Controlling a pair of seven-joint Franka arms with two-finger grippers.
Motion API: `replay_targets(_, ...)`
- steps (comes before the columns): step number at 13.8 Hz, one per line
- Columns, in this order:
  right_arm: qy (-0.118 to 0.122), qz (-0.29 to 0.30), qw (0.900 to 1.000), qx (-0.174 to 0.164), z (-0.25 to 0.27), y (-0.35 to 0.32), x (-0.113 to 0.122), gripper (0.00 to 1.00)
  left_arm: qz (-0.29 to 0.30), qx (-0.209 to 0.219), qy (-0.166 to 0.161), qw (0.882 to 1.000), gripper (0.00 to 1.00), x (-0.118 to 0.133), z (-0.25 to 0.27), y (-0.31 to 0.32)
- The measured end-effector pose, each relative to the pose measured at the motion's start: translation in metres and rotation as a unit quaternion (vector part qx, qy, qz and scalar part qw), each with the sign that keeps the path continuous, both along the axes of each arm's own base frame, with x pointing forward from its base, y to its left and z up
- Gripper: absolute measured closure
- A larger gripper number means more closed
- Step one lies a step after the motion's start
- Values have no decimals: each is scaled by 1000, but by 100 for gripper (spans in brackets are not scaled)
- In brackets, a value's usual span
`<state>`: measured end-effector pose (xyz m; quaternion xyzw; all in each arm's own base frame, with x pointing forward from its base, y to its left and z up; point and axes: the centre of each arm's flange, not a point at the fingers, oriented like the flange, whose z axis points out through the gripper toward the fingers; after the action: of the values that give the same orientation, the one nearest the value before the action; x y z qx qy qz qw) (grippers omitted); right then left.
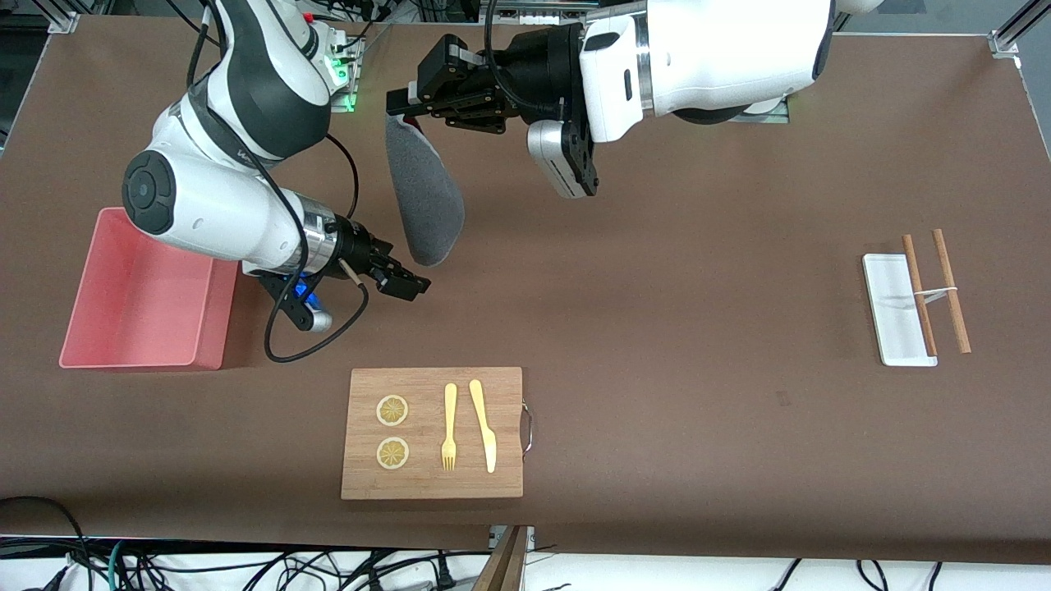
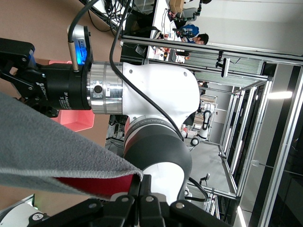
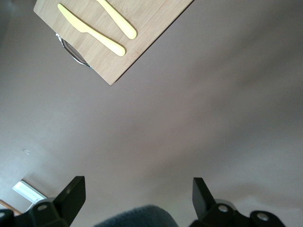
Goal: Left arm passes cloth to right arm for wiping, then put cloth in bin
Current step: 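Grasp the hanging cloth with the right gripper below the left gripper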
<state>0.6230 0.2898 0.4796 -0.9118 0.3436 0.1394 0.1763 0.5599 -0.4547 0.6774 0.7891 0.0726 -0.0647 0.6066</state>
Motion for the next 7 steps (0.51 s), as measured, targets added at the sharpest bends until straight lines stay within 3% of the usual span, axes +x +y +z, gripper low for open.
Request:
replay_targets(3, 0, 2, 1000, 4, 2, 1, 0, 0, 1, 0, 0, 1000, 98, 0, 0, 0)
replay_targets(7, 21, 9, 999, 24, 2, 12, -8, 0, 1, 0, 1, 1000, 98, 0, 0, 0)
